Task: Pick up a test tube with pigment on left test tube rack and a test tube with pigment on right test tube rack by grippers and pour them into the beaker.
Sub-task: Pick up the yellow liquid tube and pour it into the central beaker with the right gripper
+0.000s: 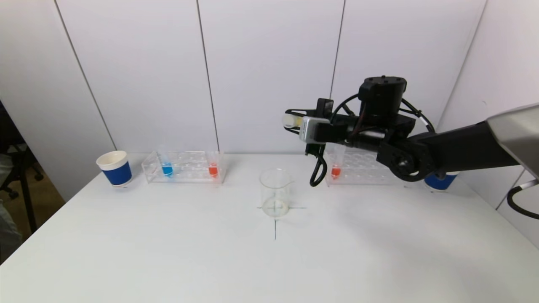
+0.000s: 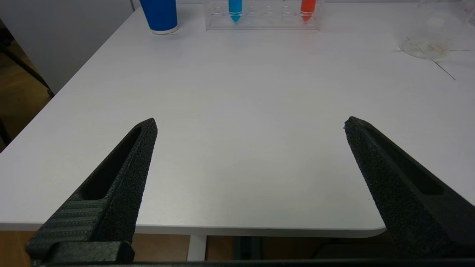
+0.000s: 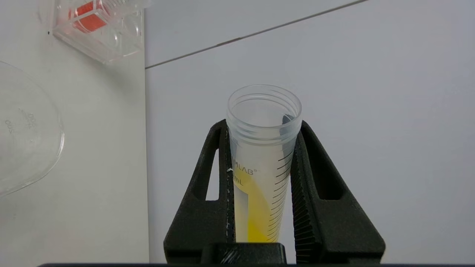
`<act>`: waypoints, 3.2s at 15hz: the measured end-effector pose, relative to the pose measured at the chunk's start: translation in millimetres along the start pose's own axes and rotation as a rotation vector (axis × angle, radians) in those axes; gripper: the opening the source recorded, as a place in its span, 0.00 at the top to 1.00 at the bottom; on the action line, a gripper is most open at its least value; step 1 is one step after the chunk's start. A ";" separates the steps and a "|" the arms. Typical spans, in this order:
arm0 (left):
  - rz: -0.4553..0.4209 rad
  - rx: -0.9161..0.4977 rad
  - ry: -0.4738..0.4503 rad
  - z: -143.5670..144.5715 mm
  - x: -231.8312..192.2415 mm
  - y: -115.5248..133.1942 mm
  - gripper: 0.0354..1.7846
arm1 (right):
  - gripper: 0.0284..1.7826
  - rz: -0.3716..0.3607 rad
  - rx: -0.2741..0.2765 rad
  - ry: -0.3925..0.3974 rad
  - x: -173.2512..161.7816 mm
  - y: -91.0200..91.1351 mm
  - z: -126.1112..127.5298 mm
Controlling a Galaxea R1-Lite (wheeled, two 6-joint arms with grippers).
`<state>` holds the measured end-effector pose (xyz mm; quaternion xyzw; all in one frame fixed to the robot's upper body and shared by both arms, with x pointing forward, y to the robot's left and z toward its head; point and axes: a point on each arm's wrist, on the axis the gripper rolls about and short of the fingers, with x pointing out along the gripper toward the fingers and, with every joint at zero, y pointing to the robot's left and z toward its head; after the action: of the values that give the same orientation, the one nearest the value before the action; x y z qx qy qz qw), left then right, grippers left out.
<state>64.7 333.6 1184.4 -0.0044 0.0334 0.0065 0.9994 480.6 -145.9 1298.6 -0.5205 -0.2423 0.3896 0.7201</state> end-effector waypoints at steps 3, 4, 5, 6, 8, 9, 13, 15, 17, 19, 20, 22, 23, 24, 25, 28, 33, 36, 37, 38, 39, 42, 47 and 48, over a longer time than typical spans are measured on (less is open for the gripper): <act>0.000 0.000 0.000 0.0 0.0 0.0 0.01 | 0.74 -0.002 -0.026 -0.011 2.0 10.1 -4.3; 0.000 0.000 0.000 -0.1 0.0 0.0 0.01 | 0.74 -0.001 -0.040 -0.012 2.7 12.7 -6.0; 0.000 0.000 0.000 -0.1 0.0 0.0 0.01 | 0.74 -0.001 -0.050 -0.012 3.3 14.9 -7.0; 0.000 0.000 0.001 -0.1 0.0 0.0 0.01 | 0.74 -0.002 -0.059 -0.016 3.8 17.2 -7.5; 0.000 0.000 0.000 -0.1 0.0 0.0 0.01 | 0.74 -0.002 -0.080 -0.039 4.5 23.2 -9.4; 0.000 0.000 0.001 -0.1 0.0 0.0 0.01 | 0.74 -0.002 -0.084 -0.045 4.9 27.7 -10.8; 0.001 0.000 0.000 -0.1 0.0 0.0 0.01 | 0.74 0.005 -0.091 -0.052 6.9 40.8 -12.8; 0.000 0.000 0.000 -0.1 0.0 0.0 0.01 | 0.74 0.008 -0.100 -0.052 7.6 43.3 -13.4; 0.001 0.000 0.000 0.0 0.0 0.0 0.01 | 0.74 0.011 -0.112 -0.053 8.0 44.5 -13.3; 0.000 0.000 0.000 0.0 0.0 0.0 0.01 | 0.74 0.017 -0.118 -0.055 8.4 46.8 -12.2; 0.000 0.000 0.000 0.0 0.0 0.0 0.01 | 0.74 0.021 -0.127 -0.055 8.2 48.1 -12.2; 0.001 0.000 0.000 0.0 0.0 0.0 0.01 | 0.74 0.029 -0.133 -0.053 7.8 51.1 -13.0; 0.001 0.000 0.000 0.0 0.0 0.0 0.01 | 0.74 0.034 -0.132 -0.052 7.7 52.7 -13.2; 0.000 0.000 0.000 0.0 0.0 0.0 0.01 | 0.74 0.036 -0.133 -0.053 7.7 53.4 -13.0; 0.000 0.000 0.000 0.0 0.0 0.0 0.01 | 0.74 0.038 -0.132 -0.053 7.8 54.2 -13.0; 0.000 0.000 0.000 0.0 0.0 0.0 0.01 | 0.74 0.037 -0.136 -0.056 8.9 56.0 -13.3; 0.000 0.000 0.001 -0.1 0.0 0.0 0.01 | 0.74 0.043 -0.134 -0.061 12.1 62.4 -15.1; 0.000 0.000 0.000 -0.1 0.0 0.0 0.01 | 0.74 0.055 -0.138 -0.058 14.2 67.5 -17.3; 0.001 0.000 0.000 -0.1 0.0 0.0 0.01 | 0.74 0.063 -0.144 -0.057 14.6 69.3 -17.8; 0.001 0.000 0.000 0.0 0.0 0.0 0.01 | 0.74 0.069 -0.146 -0.054 15.1 70.9 -18.6; 0.000 0.000 0.000 0.0 0.0 0.0 0.01 | 0.74 0.071 -0.146 -0.052 16.0 72.2 -19.6; 0.000 0.000 0.000 0.0 0.0 0.0 0.01 | 0.74 0.077 -0.154 -0.044 17.8 75.8 -23.5; 0.000 0.000 0.000 0.0 0.0 0.0 0.01 | 0.74 0.082 -0.191 -0.026 18.1 77.0 -31.4; 0.000 0.000 0.000 0.0 0.0 0.0 0.01 | 0.74 0.083 -0.204 -0.024 18.0 76.5 -32.0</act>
<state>64.7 333.6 1184.4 -0.0044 0.0334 0.0065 0.9994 491.6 -137.3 1214.9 -0.5959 -0.2675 0.3985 0.6439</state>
